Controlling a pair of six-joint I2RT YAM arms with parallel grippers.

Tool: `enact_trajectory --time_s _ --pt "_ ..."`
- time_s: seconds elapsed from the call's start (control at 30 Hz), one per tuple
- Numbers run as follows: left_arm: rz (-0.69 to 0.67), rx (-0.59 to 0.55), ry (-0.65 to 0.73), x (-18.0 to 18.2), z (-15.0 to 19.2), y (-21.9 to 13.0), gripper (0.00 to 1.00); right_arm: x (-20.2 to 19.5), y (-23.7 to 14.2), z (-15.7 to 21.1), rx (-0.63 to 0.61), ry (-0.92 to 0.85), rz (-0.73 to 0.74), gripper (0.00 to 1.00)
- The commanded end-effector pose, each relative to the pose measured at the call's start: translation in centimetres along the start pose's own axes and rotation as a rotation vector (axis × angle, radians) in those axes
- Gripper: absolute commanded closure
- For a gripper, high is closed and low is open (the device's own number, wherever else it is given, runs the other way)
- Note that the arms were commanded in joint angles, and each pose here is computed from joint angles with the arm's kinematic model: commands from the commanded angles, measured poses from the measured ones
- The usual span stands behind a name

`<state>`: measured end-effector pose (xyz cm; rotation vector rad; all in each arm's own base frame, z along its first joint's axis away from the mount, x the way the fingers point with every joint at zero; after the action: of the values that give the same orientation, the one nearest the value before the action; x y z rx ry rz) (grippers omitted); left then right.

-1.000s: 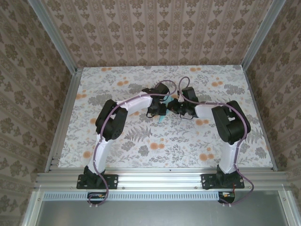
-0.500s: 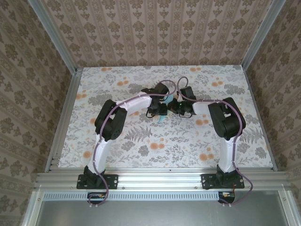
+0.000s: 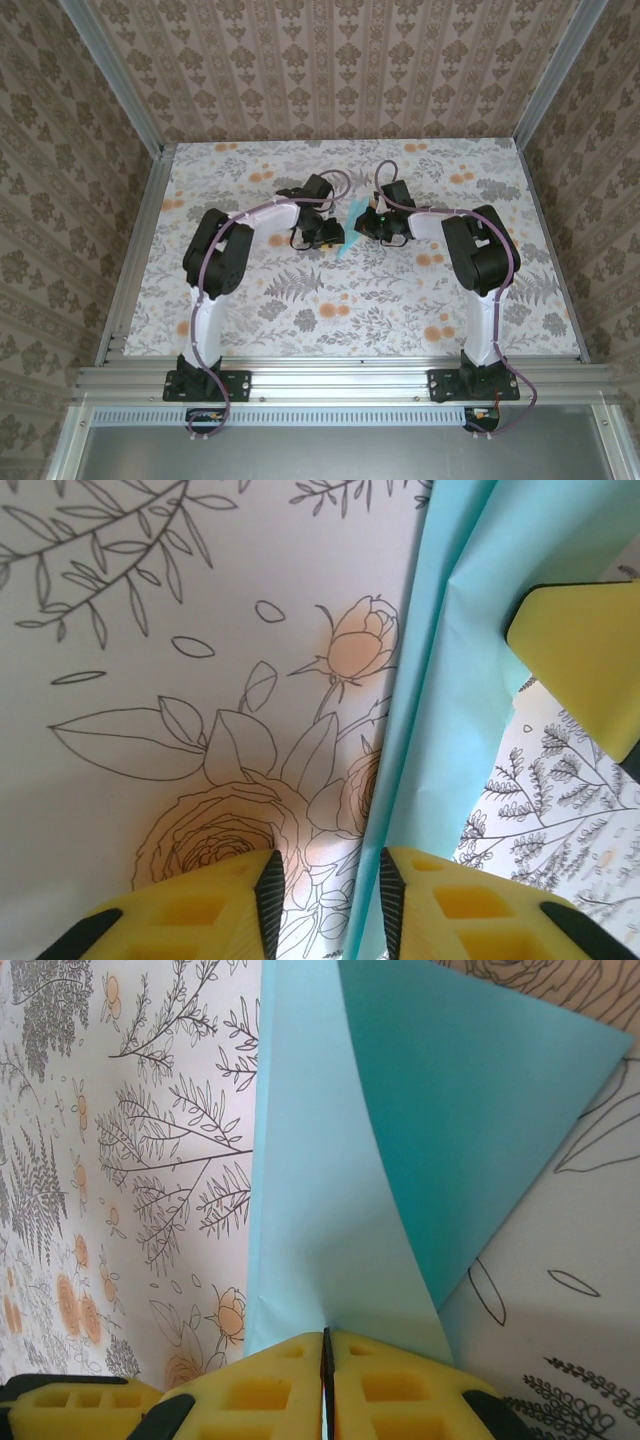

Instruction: Fold a paper plane with a square sheet of paper (pick it up from the middle)

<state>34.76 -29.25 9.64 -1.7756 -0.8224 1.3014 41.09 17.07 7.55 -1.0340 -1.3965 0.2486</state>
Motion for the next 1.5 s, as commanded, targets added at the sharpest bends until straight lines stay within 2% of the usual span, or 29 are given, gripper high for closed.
enact_trajectory --time_s 0.0,0.13,0.4,0.63,0.83,0.97,1.27,1.47 --pt "0.112 -0.01 -0.008 -0.6 -0.2 0.0 0.7 -1.8 0.9 0.5 0.042 0.015 0.072 0.89" --pt "0.135 -0.008 -0.01 -0.6 -0.1 0.1 0.74 -1.9 1.0 0.6 0.046 0.016 0.075 0.89" --pt "0.185 -0.028 0.0 -1.0 -0.3 0.0 0.74 -2.1 1.0 0.6 0.048 0.016 0.081 0.89" --pt "0.15 -0.07 -0.004 -0.7 -0.2 -0.6 0.78 -2.2 1.0 0.7 0.049 0.018 0.085 0.89" --pt "0.188 -0.106 0.024 -1.2 -0.4 -1.3 0.73 -2.3 1.0 0.7 0.05 0.018 0.086 0.89" --pt "0.207 -0.094 0.029 -1.2 -0.3 -0.9 0.73 -2.4 1.1 0.7 0.051 0.017 0.09 0.89" --pt "0.171 -0.016 0.027 -0.7 0.4 0.7 0.83 -2.5 1.1 0.8 0.053 0.019 0.095 0.89" --pt "0.156 0.013 0.037 -0.7 0.8 1.3 0.82 -2.6 1.2 0.8 0.054 0.02 0.099 0.89"
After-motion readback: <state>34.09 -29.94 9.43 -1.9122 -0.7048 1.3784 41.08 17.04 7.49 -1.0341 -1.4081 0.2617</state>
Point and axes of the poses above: each hand's point on the last joint's axis, 136 mm out from that joint toward the fingers, its own y axis out along the fingers, its own x axis along the line the jaws close on, z = x × y, the point moved 8 cm from there along -y, back along the fingers, and after that the axes turned 9 degrees about y, right-handed, at the moved point
